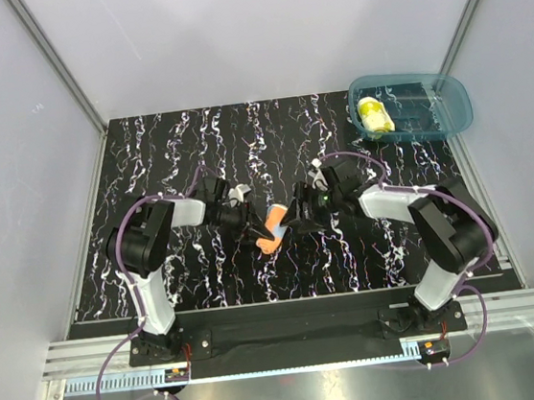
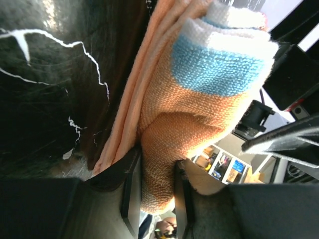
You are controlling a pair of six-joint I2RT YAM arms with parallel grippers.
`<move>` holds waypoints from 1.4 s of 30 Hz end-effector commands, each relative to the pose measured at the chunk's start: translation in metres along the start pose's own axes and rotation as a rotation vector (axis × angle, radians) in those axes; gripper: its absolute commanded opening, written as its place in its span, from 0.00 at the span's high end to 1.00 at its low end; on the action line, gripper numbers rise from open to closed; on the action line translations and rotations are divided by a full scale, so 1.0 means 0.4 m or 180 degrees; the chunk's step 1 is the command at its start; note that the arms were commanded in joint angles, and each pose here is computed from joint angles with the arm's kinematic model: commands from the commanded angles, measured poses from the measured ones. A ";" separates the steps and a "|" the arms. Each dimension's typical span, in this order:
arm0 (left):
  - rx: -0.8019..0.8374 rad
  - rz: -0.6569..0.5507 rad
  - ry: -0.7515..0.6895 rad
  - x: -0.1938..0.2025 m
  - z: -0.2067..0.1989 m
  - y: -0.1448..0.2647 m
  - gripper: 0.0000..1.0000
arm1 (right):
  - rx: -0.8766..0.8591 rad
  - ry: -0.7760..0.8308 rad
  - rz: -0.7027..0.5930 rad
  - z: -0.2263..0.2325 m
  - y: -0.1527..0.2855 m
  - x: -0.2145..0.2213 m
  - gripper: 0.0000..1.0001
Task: Roll the towels
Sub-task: Roll the towel, then place the rolled towel into the container
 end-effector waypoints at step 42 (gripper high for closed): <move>0.0007 -0.0835 0.0392 0.033 -0.014 0.131 0.35 | -0.0382 0.0489 -0.0019 0.090 -0.186 -0.020 1.00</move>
Point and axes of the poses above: each gripper's point midway between its finger pads, its own y axis back along the fingers, its own z axis along the line the jaws close on, x = y × z, the point moved 6 cm from there along y, back along the fingers, and after that the axes turned 4 degrees about y, right-handed, at the moved point
